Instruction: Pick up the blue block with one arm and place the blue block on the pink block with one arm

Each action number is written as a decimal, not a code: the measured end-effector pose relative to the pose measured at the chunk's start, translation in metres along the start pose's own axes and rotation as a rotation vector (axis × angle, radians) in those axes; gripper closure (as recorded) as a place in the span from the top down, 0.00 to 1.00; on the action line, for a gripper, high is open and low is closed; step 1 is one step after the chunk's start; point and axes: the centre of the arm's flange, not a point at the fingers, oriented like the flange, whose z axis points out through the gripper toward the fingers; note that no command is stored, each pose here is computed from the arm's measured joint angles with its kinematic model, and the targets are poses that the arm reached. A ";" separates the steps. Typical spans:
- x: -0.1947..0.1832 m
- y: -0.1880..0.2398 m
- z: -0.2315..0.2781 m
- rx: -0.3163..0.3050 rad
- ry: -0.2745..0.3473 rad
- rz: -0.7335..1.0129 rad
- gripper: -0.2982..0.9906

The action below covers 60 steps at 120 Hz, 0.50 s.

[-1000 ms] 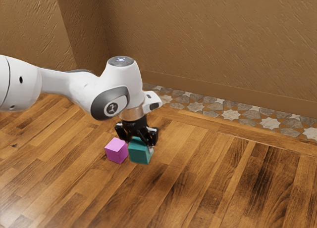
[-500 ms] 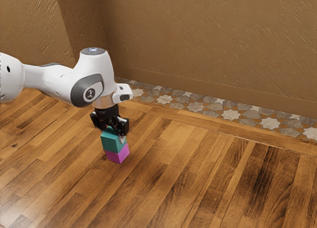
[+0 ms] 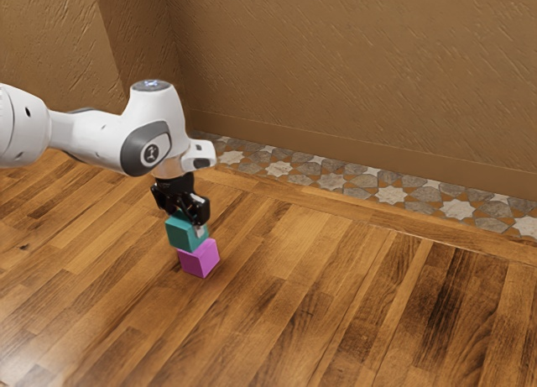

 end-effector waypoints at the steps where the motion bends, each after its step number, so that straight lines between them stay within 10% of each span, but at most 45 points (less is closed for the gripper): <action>1: 0.000 0.000 0.000 0.000 0.000 0.002 0.51; 60: 0.009 -0.001 0.002 -0.015 0.026 0.086 0.53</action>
